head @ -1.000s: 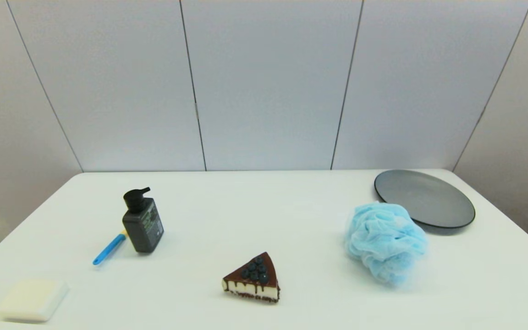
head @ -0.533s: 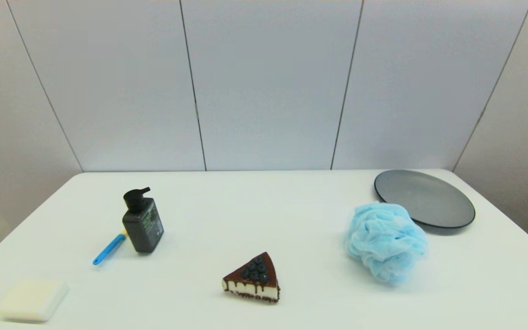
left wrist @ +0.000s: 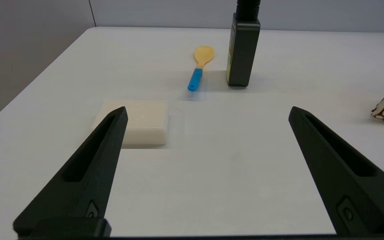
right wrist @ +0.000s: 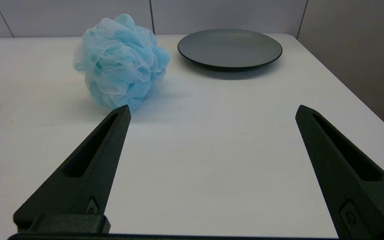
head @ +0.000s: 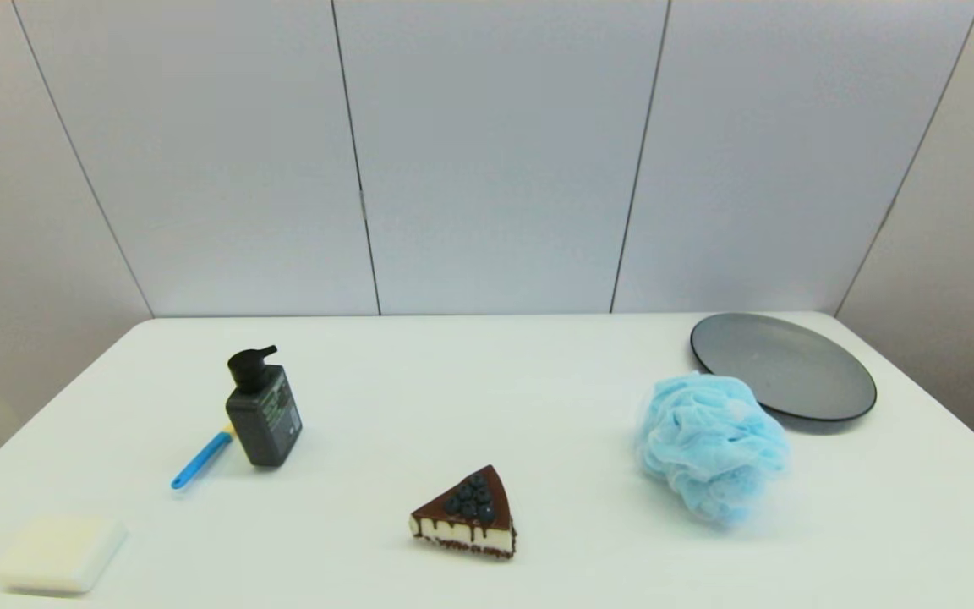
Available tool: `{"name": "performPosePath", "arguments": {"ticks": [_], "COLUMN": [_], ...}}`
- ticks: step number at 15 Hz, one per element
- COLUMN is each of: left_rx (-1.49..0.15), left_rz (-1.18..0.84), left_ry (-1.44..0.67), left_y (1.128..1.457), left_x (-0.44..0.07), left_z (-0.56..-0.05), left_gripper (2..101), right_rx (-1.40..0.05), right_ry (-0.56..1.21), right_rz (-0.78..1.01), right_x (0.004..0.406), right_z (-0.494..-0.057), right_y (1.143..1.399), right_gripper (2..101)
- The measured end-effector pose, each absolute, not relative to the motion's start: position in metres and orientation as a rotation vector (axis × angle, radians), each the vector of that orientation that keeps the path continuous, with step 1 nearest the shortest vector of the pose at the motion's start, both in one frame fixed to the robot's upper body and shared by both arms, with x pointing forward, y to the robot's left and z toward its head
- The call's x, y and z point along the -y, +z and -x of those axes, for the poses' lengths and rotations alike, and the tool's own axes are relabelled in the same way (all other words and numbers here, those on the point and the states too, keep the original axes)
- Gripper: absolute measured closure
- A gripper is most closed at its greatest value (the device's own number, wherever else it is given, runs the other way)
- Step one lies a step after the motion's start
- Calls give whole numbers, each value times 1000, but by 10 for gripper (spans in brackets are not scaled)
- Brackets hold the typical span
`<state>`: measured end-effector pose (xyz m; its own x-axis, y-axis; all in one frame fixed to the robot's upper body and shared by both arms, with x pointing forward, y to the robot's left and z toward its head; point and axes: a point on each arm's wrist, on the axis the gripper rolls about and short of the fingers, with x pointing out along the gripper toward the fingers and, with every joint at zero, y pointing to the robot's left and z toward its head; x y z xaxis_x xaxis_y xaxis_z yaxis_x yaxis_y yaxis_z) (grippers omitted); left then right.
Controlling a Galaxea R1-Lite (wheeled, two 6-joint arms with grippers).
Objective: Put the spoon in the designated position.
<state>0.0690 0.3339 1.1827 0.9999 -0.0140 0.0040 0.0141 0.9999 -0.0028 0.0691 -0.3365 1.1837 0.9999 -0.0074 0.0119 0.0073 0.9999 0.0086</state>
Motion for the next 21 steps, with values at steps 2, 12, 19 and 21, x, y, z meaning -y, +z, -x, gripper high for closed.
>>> {"name": "performPosePath", "arguments": {"ticks": [2,12,19,21], "left_rx": [4,4,4,4], "left_rz": [3,3,3,3], "left_ry": [-14,-14,-14,-14], "left_y": [1183,1183,1183,1183], "left_x": [-334,-334,-334,-334], "left_z": [-69,-69,-69,-69], "left_gripper": [54,54,54,54], "right_rx": [12,10,10,10], "right_ry": [-8,-8,-7,-7], "right_rz": [-7,-6,-9,-9], "right_x": [337,337,337,337], "right_z": [-69,-69,-69,-69], "right_y": [1184,1184,1184,1184], "right_gripper": [43,43,43,43]}}
